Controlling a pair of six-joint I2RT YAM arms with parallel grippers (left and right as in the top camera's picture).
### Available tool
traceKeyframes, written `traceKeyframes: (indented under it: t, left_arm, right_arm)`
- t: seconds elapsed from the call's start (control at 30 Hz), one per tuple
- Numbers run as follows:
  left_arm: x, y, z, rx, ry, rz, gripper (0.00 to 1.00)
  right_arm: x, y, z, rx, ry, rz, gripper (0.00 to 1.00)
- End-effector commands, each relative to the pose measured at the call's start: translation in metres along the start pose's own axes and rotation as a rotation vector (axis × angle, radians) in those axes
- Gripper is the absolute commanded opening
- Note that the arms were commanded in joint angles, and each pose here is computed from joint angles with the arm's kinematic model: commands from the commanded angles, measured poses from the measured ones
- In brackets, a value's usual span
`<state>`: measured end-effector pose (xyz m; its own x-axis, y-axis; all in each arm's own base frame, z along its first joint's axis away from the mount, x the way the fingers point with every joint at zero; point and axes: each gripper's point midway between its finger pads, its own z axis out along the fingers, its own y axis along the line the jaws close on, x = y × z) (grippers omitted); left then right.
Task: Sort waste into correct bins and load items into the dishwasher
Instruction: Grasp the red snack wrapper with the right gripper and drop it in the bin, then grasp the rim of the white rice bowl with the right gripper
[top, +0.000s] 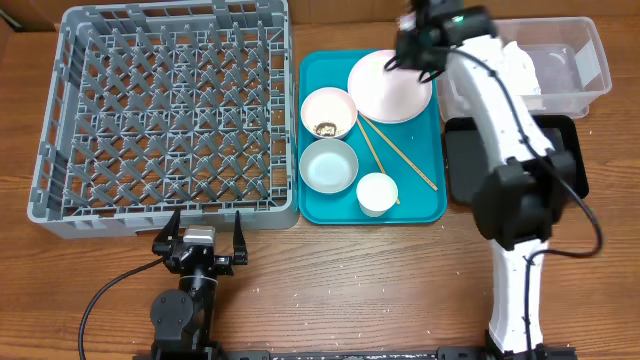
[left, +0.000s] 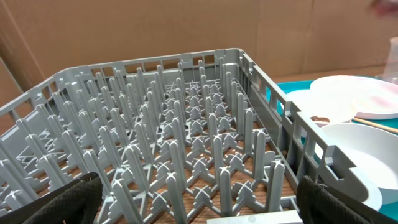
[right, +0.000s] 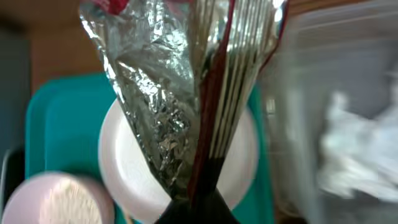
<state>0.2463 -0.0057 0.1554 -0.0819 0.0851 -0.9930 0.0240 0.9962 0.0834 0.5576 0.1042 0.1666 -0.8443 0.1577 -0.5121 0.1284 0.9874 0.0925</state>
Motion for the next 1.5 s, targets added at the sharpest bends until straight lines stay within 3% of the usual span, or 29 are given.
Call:
traceKeyframes:
  t: [0.0,0.2,0.23,0.27,0.3,0.4,0.53,0.67,0.83,1.0,1.27,1.47]
  left_arm:
    - [0.0,0.004,0.0,-0.017,-0.006,0.014,1.0]
    - [0.0,0.004,0.0,-0.017,-0.006,0.015,1.0]
    - [0.0,0.004,0.0,-0.017,-0.006,0.014,1.0]
    - [0.0,0.004,0.0,-0.017,-0.006,0.014,1.0]
    - [0.0,0.004,0.0,-0.017,-0.006,0.015,1.0]
    - [0.0,0.004,0.0,-0.017,-0.006,0.015,1.0]
    - [0.0,0.004,0.0,-0.017,-0.006,0.014,1.0]
    - [0.0,0.004,0.0,-0.017,-0.006,0.015,1.0]
    - [0.0,0.004,0.0,-0.017,-0.006,0.014,1.0]
    - [0.0,0.004,0.0,-0.017,-0.006,0.014,1.0]
    - [0.0,0.004,0.0,-0.017,-0.006,0.015,1.0]
    - [0.0,0.004,0.0,-0.017,-0.006,0.014,1.0]
  right_arm:
    - [-0.032,-0.069,-0.027,0.198,-0.134,0.299,0.04]
    - [-0.005,-0.139,0.024,0.306,-0.073,0.609,0.06]
    - [-0.005,-0.142,0.029,0.279,-0.064,0.616,0.54]
    - [-0.008,-0.139,0.03,0.24,-0.053,0.59,0.8]
    - [-0.012,-0.133,0.027,0.193,-0.043,0.56,0.88]
    - [-0.024,-0.122,0.002,0.141,-0.064,0.516,0.89]
    - [-0.03,-0.06,-0.063,-0.118,-0.058,0.246,0.86]
    - [0.001,-0.004,-0.093,-0.214,0.025,0.129,0.82]
    - [0.058,0.058,-0.053,-0.242,0.139,0.083,0.72]
    - [0.094,0.108,-0.016,-0.311,0.123,0.003,0.63]
    - [0.115,0.147,0.003,-0.363,0.073,-0.015,0.57]
    - [0.138,0.147,0.035,-0.313,0.139,0.051,0.57]
